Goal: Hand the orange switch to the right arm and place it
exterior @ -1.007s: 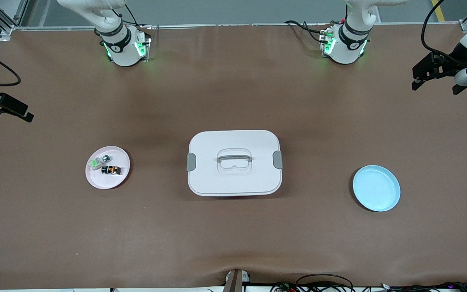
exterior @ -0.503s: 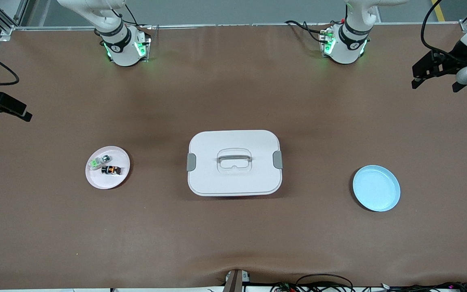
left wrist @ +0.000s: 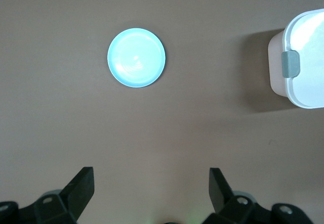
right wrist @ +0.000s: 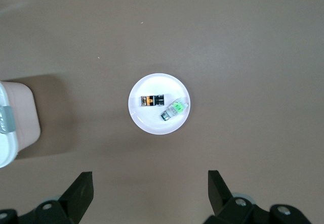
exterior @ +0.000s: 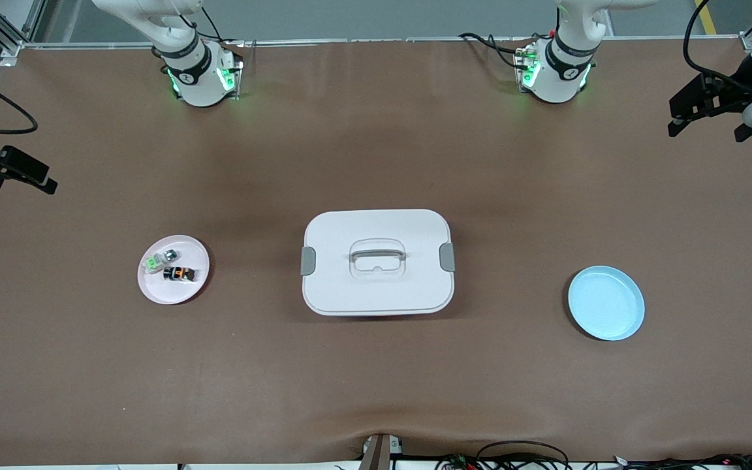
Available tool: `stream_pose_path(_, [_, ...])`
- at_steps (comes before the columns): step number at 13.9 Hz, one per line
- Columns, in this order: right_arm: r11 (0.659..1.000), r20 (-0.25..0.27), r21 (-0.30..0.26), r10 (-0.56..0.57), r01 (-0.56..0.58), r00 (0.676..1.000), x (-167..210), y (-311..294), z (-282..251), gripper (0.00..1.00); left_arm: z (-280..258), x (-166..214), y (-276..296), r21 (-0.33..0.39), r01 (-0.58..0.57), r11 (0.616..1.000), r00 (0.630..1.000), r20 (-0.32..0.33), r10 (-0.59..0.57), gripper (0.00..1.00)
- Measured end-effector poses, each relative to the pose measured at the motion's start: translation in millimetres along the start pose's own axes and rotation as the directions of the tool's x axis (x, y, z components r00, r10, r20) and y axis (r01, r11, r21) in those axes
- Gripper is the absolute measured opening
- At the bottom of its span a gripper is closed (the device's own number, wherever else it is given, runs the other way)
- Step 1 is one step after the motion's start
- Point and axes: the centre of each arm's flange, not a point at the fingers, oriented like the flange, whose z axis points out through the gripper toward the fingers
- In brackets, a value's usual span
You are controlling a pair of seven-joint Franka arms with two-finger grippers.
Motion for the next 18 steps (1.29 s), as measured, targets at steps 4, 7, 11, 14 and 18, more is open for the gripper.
stream_pose_path(4, [0.999,0.001,-0.026,-0.028,0.028,1.000,-1.7,-7.1,-0.9,1.00,-3.9,-0.8,-1.0,0.000,0.002,1.000,1.000,-0.003,-0.002,1.00])
stream_pose_path(7, [0.998,0.001,-0.027,-0.049,0.049,0.999,-1.9,-5.3,-1.5,1.00,-12.1,-1.4,-4.7,0.000,0.009,1.000,1.000,-0.020,-0.009,1.00])
stream_pose_path(11, [0.998,-0.001,-0.027,-0.058,0.058,0.998,-1.9,-6.2,-1.8,1.00,-6.2,1.0,-5.9,-0.001,0.010,1.000,1.000,-0.002,-0.010,1.00])
stream_pose_path(14, [0.998,-0.004,-0.027,-0.059,0.059,0.998,-1.6,-6.9,-2.0,1.00,-1.5,3.5,-6.1,-0.002,0.010,1.000,1.000,0.010,-0.010,1.00])
stream_pose_path(18, [0.998,-0.007,-0.027,-0.054,0.054,0.999,-1.1,-4.2,-2.4,1.00,3.0,3.2,-5.9,-0.003,0.010,1.000,0.999,0.035,-0.010,1.00])
